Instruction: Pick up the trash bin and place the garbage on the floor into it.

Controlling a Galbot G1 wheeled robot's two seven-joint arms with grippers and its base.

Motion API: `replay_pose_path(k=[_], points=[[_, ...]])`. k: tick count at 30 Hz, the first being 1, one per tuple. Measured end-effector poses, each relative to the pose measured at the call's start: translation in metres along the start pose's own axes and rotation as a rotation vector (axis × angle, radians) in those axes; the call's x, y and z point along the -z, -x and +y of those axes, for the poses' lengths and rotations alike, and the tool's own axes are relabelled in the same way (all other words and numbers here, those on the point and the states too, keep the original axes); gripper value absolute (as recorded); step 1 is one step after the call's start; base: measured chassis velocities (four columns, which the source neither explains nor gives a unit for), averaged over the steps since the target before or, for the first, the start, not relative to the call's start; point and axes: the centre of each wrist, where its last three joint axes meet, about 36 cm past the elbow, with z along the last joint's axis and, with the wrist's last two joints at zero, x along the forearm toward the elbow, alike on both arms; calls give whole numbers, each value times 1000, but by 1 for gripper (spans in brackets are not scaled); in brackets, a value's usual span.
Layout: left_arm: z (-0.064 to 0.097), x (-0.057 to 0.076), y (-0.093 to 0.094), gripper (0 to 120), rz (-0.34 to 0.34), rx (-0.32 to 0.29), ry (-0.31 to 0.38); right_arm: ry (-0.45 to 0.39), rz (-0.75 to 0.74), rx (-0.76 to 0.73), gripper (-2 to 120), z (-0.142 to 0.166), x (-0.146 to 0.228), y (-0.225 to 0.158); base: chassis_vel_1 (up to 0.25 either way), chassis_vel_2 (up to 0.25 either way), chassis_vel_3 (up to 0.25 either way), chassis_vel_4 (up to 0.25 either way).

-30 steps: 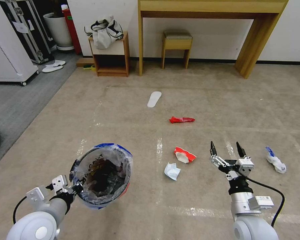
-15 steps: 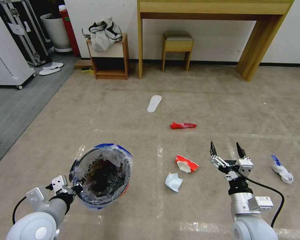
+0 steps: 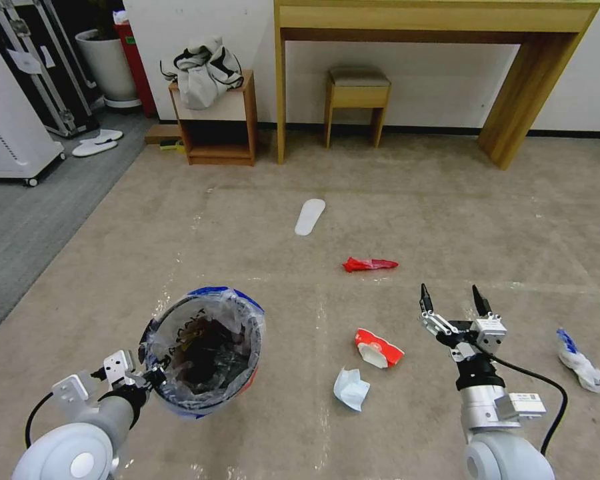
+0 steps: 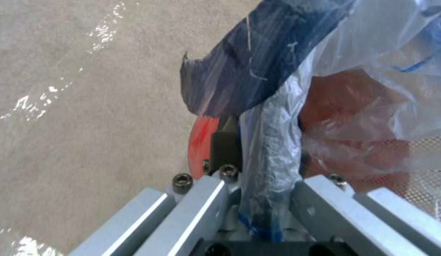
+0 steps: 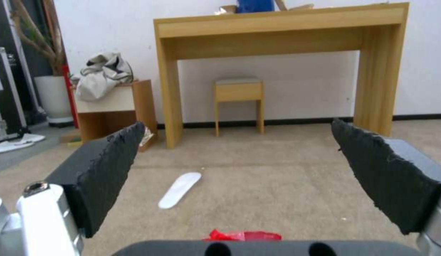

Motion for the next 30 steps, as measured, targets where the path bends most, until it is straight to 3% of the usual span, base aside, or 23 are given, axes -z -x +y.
replay_pose_path(k=[23,30], points=[[1,0,6,0,1,0,-12,3,-42,45,100,-6,-3,10,-18,12,16,-14],[-1,-2,4,0,4,-2,-13,35,-6,116,100,-4,18,33,0,0,0,0]])
